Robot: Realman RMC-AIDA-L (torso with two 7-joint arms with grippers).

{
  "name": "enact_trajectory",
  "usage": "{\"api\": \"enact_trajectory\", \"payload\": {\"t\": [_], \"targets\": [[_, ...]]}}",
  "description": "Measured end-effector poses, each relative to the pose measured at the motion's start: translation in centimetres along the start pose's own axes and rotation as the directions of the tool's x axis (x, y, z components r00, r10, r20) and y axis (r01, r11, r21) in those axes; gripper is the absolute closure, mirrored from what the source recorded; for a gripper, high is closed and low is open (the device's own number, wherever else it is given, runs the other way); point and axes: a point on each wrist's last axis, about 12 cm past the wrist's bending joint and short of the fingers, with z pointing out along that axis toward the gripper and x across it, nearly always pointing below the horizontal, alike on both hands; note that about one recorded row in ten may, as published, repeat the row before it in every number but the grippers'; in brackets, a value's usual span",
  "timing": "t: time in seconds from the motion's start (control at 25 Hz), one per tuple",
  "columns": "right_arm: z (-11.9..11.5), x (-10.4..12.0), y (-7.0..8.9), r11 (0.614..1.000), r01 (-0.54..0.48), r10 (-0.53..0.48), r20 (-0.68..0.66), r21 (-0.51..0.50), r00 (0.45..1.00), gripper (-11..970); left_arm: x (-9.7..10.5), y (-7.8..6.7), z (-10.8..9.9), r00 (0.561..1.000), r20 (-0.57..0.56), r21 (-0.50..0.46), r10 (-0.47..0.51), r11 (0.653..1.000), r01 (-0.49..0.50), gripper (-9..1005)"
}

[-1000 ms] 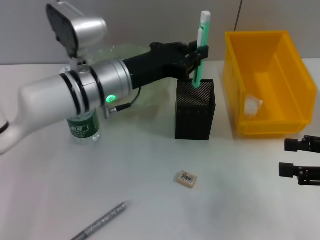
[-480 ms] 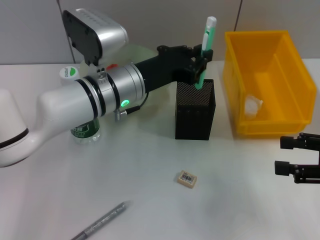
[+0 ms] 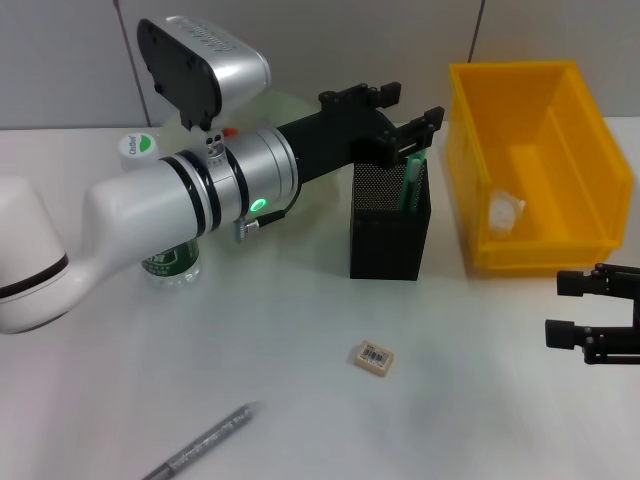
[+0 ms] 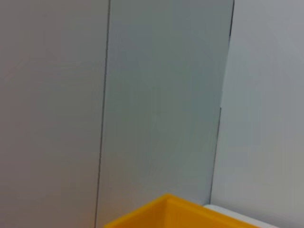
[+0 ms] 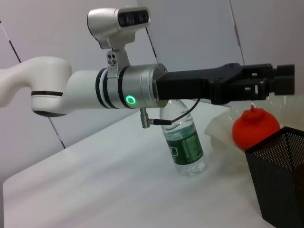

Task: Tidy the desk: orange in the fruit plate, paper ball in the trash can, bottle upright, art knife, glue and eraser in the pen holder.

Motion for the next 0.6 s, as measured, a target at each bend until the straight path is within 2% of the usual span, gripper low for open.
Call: {"api": "enact_trajectory", "payload": {"t": [0.04, 0.12, 0.16, 0.24, 0.36, 0.44, 0.48, 0.52, 0.6], "targets": [[0.0, 0.0, 0.0, 1.0, -0.001, 0.001, 0.0, -0.001, 1.0, 159, 0.0, 0.0, -0.1, 1.0, 0.006, 0.001, -0.006, 1.0, 0.006, 562], [0.1, 0.1, 0.0, 1.0, 0.001, -0.001, 0.001, -0.003, 1.0, 159, -0.1, -0.2, -0.5, 1.0, 0.027, 0.02, -0.01, 1.0, 0.009, 321], [0.1, 0.1, 0.0, 1.0, 0.003, -0.003, 0.0, -0.003, 1.0, 159, -0.3, -0.4, -1.6, 0.998, 0.06, 0.06, -0.011, 0.998, 0.008, 298], [0.1, 0.1, 0.0, 1.0, 0.004, -0.004, 0.0, -0.004, 1.0, 159, -0.3, -0.4, -1.6, 0.998, 0.06, 0.06, -0.011, 0.998, 0.008, 252], [0.2, 0.0, 0.0, 1.0, 0.008, -0.008, 0.001, -0.008, 1.0, 159, -1.0, -0.3, -5.0, 0.996, 0.088, 0.103, -0.003, 0.995, -0.007, 184], [0.2, -0.1, 0.0, 1.0, 0.009, -0.009, 0.001, -0.011, 1.0, 159, -1.0, -0.3, -5.0, 0.996, 0.088, 0.103, -0.003, 0.995, -0.007, 184], [0.3, -0.2, 0.0, 1.0, 0.012, -0.012, 0.001, -0.015, 1.0, 159, -1.4, -0.3, -6.2, 0.996, 0.087, 0.11, 0.014, 0.994, -0.023, 184], [0.3, -0.2, 0.0, 1.0, 0.013, -0.013, 0.001, -0.016, 1.0, 159, -2.3, -0.5, -9.4, 0.996, 0.054, 0.117, 0.068, 0.99, -0.074, 184], [0.4, -0.3, 0.0, 1.0, 0.016, -0.016, 0.002, -0.02, 1.0, 159, -3.0, -0.6, -11.4, 0.996, -0.001, 0.128, 0.087, 0.988, -0.087, 183]]}}
